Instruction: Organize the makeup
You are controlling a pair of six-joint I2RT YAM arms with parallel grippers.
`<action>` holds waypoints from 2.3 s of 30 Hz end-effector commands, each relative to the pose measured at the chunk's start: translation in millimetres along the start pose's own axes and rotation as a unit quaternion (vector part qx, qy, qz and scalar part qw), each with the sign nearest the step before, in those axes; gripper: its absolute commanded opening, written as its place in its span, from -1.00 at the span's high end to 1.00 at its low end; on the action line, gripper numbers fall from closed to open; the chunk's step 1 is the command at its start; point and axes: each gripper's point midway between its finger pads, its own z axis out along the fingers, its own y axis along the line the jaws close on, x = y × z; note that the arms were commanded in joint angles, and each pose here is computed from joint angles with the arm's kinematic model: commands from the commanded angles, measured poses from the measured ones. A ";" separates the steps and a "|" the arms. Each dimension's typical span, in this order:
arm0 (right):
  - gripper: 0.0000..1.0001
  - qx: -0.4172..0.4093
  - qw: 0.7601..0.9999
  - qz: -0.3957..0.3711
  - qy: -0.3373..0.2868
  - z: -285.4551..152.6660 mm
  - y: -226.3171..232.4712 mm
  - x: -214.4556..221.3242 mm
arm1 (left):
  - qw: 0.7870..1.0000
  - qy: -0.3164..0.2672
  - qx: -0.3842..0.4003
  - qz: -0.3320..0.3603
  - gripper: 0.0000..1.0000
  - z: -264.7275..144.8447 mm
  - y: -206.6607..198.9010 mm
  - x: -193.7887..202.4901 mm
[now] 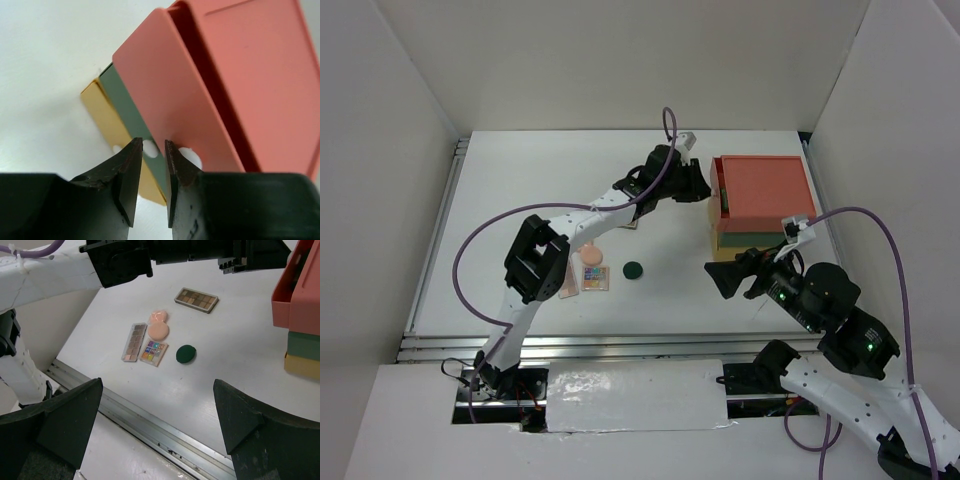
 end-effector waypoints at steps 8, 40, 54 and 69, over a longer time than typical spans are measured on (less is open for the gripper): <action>-1.00 -0.016 1.000 -0.006 -0.013 2.9 6.6 -5.7 | 0.997 -0.027 0.078 -0.004 0.24 10.3 -39.6 -15.1; -1.00 -0.010 1.000 -0.009 -0.012 1.2 0.5 0.9 | 0.982 -0.020 0.145 -0.122 -0.46 9.6 -8.4 9.0; -1.00 -0.019 1.000 -0.014 -0.011 2.3 4.2 0.0 | 0.959 0.018 0.222 -0.177 -0.25 25.2 -7.3 27.2; -1.00 -0.019 1.000 -0.020 -0.008 4.3 4.6 0.1 | 0.950 0.021 0.242 -0.198 -0.11 31.3 -4.5 30.8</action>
